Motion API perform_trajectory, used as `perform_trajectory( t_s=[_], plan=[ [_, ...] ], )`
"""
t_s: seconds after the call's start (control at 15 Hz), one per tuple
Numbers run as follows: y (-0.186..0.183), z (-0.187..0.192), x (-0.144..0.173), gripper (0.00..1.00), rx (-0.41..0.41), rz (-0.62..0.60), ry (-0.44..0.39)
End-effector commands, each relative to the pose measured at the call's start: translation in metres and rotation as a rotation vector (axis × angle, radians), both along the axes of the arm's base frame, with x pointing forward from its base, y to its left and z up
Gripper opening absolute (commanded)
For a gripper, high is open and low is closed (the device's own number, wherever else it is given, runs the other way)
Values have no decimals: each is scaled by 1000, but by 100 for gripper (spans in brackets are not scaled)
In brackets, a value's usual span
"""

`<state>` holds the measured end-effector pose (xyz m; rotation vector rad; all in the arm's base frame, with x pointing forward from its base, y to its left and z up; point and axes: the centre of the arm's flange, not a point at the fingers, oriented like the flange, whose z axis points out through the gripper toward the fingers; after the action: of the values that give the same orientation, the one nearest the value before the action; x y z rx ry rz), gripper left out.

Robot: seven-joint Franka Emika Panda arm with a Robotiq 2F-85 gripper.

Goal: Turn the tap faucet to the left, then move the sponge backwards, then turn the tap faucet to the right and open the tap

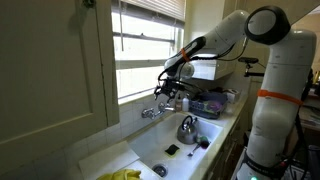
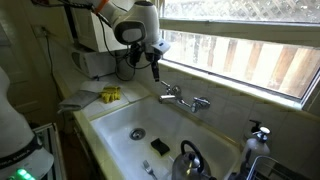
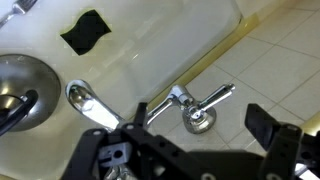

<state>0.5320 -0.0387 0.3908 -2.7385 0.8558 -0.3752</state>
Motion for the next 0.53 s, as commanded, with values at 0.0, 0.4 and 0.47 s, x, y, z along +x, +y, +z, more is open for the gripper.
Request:
perform_trajectory(
  t_s=[0.0, 0.4, 0.47],
  plan=[
    [14, -10, 17, 100, -32, -121, 13],
    [30, -28, 42, 100, -69, -238, 46],
    [31, -32, 46, 100, -59, -250, 55]
  ],
)
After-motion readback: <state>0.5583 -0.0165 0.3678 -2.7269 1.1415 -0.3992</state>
